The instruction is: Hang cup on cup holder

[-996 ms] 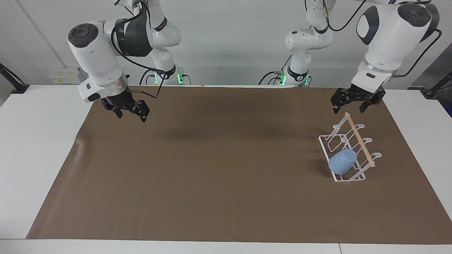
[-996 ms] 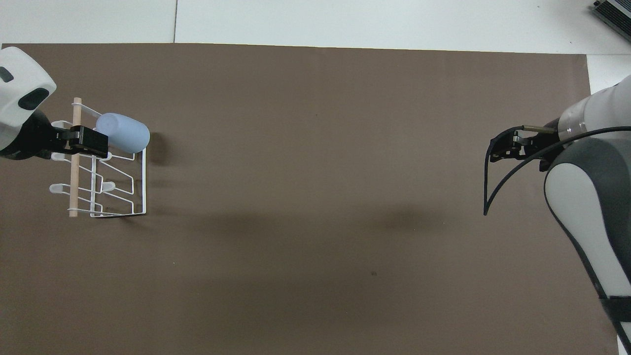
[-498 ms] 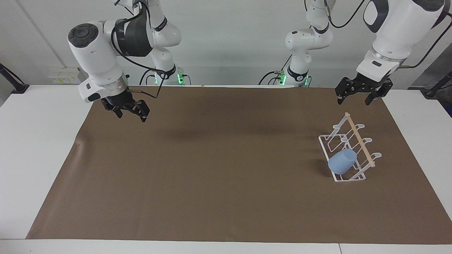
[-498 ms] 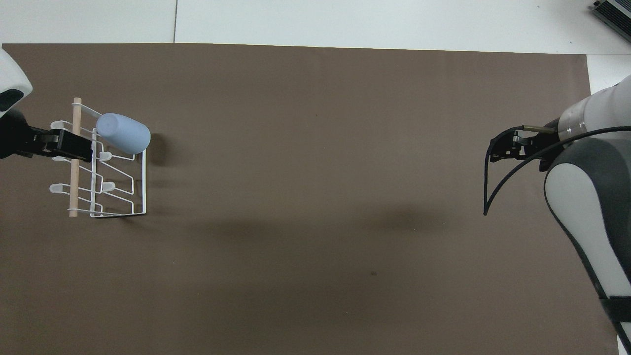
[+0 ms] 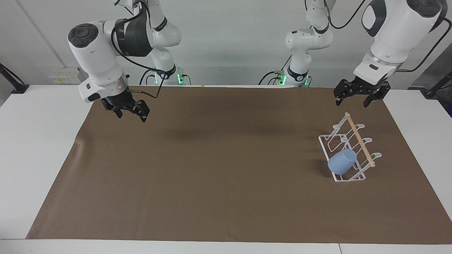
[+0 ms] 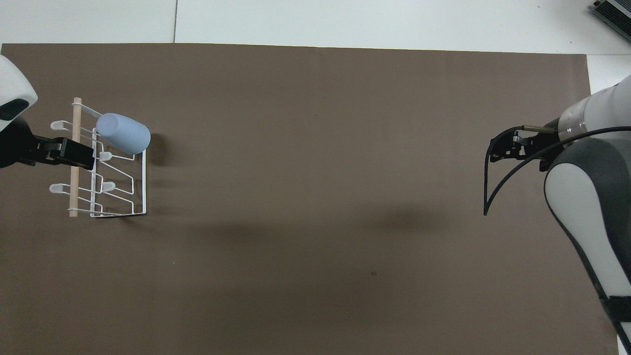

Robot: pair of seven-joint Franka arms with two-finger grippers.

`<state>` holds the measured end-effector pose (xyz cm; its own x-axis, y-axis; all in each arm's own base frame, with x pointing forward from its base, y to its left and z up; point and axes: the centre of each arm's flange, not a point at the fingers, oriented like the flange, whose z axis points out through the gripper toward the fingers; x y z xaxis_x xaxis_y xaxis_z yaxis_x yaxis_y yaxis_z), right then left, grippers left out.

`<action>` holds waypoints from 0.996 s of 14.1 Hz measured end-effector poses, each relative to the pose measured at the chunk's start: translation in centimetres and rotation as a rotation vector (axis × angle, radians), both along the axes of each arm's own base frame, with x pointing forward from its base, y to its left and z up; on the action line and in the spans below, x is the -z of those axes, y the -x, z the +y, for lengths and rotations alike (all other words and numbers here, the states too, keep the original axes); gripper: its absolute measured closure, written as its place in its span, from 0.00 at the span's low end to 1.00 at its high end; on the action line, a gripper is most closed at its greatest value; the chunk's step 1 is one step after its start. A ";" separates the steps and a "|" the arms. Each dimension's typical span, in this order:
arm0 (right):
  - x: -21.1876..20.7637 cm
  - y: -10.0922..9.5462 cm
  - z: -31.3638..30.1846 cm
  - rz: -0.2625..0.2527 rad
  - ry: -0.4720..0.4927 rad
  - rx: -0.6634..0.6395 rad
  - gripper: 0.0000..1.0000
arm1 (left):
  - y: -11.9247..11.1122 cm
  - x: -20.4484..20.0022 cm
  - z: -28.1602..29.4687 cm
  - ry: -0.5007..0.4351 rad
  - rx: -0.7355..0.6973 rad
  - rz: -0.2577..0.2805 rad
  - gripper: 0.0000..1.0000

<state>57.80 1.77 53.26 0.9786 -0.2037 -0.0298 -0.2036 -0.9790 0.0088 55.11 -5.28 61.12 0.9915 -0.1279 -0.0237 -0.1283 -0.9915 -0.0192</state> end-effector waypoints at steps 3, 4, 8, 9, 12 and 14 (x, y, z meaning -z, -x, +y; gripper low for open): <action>0.0 0.0 0.0 0.000 0.000 0.000 0.00 | 0.1 -0.3 0.2 0.036 -0.013 -0.002 0.00; 0.0 0.0 0.0 0.000 0.000 0.000 0.00 | 0.2 -0.5 0.5 0.050 -0.020 -0.005 0.00; 0.0 0.0 0.0 0.000 0.000 0.000 0.00 | 0.6 -1.5 0.4 0.061 -0.020 -0.012 0.00; 0.0 0.0 0.0 0.000 0.000 0.000 0.00 | 0.7 -1.5 0.3 0.061 -0.019 -0.008 0.00; 0.0 0.0 0.0 0.000 0.000 0.000 0.00 | 0.8 -1.5 0.3 0.060 -0.018 0.001 0.00; 0.0 0.0 0.0 0.000 0.000 0.000 0.00 | 0.9 -1.4 0.3 0.060 -0.017 0.005 0.00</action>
<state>57.80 1.76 53.26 0.9786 -0.2038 -0.0298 -0.2036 -0.9790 0.0088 54.23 -4.97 62.50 0.9935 -0.1120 -0.0214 -0.1110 -0.9930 0.0406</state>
